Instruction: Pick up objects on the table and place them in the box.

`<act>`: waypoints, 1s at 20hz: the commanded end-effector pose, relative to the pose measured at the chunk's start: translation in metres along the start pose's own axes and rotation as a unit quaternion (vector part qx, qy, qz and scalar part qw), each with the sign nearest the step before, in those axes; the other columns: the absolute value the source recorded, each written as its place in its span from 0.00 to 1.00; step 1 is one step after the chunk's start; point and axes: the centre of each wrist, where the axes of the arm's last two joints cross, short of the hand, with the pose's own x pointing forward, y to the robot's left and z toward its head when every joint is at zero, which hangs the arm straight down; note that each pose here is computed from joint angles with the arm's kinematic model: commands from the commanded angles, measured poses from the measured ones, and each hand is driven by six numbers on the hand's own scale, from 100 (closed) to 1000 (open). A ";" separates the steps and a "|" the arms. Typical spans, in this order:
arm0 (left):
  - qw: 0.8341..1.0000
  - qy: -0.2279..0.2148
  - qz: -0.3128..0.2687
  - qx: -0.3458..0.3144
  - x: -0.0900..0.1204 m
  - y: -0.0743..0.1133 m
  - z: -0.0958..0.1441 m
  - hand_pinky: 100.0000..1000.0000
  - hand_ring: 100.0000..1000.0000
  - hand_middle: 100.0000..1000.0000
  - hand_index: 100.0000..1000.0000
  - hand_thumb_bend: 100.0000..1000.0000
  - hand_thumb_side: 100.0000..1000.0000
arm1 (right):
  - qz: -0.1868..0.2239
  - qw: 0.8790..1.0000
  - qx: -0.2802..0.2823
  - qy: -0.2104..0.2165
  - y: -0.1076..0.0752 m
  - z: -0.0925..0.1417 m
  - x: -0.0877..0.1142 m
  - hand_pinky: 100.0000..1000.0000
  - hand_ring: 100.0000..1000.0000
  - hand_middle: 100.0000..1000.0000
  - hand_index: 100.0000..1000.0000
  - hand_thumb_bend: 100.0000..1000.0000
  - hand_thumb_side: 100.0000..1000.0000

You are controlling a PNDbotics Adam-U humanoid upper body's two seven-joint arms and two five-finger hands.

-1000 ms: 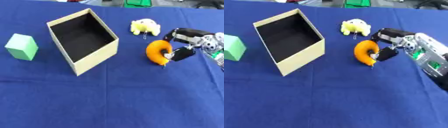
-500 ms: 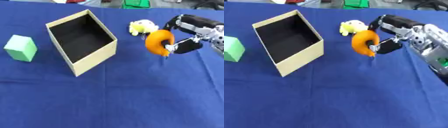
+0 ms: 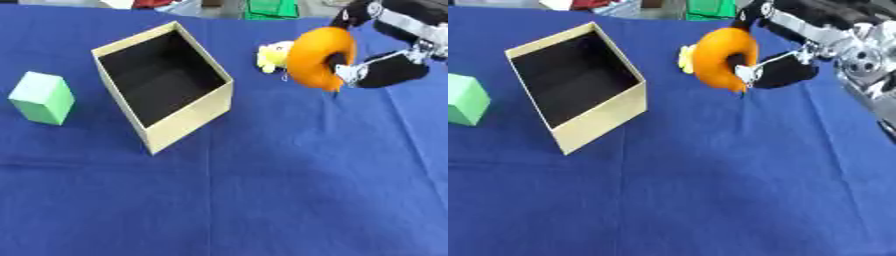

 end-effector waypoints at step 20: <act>1.000 -0.019 0.007 0.003 0.005 0.005 -0.008 0.47 0.66 0.68 0.78 0.12 1.00 | -0.066 0.993 -0.043 -0.093 -0.049 -0.058 0.043 0.82 0.81 0.49 0.66 0.00 0.21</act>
